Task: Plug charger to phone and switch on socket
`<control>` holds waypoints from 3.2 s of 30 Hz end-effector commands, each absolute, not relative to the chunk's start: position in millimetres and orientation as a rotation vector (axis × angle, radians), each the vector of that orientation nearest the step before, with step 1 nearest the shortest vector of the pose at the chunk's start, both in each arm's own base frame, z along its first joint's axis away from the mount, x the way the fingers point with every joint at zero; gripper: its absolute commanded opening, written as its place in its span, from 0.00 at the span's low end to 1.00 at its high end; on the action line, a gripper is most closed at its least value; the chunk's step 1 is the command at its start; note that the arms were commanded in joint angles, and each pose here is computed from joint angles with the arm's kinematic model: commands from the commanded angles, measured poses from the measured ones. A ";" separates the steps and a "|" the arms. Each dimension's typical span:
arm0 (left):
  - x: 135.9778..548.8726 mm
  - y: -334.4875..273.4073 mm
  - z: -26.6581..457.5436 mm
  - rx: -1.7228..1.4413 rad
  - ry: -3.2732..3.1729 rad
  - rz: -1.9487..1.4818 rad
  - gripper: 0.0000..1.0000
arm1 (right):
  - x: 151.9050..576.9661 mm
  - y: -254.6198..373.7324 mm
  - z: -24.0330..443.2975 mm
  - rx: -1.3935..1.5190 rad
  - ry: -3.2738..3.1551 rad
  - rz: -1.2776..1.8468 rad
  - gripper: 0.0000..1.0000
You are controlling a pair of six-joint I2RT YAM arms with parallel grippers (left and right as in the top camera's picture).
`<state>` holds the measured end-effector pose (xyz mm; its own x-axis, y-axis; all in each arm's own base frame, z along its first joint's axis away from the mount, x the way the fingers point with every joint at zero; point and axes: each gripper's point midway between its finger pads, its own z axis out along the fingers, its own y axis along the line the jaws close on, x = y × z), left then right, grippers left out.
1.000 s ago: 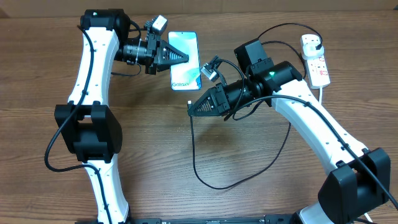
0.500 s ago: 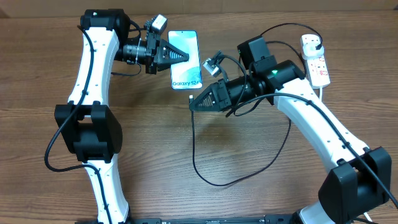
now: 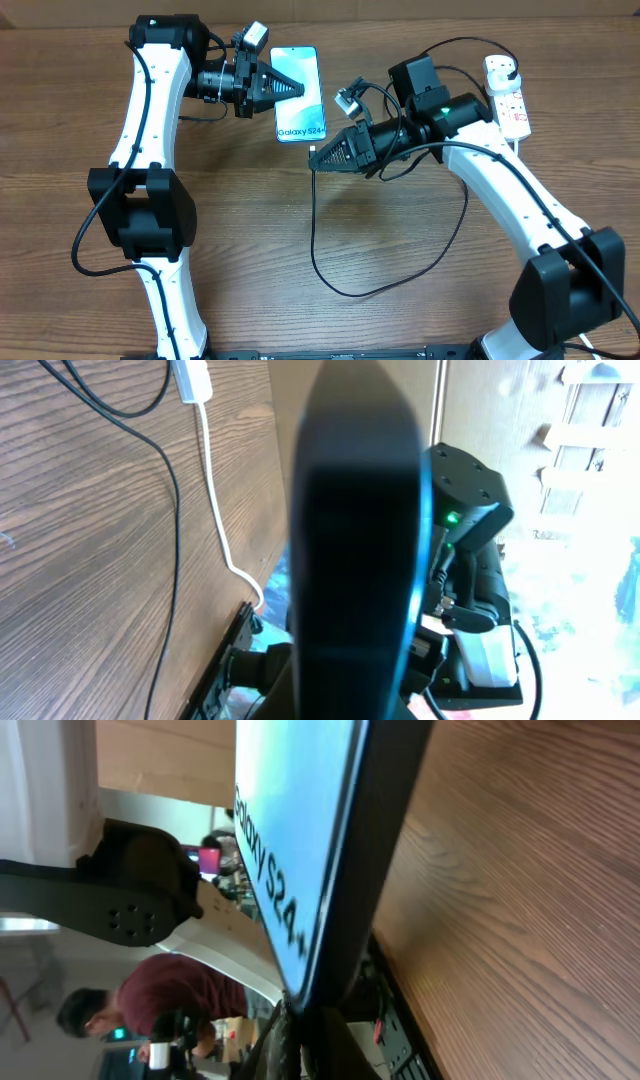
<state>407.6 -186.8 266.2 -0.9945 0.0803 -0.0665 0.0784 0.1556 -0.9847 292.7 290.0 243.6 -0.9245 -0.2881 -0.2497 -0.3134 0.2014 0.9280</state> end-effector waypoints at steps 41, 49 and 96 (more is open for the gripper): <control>405.7 -190.3 292.2 -0.200 -2.333 2.151 0.04 | 293.7 305.7 255.3 -0.639 2.370 1.945 0.04; 405.5 -190.1 290.9 -0.202 -2.340 2.141 0.04 | 296.1 307.8 261.6 -0.634 2.347 1.976 0.04; 405.8 -190.4 293.6 -0.245 -2.340 2.178 0.04 | 302.1 302.4 262.7 -0.626 2.327 1.968 0.04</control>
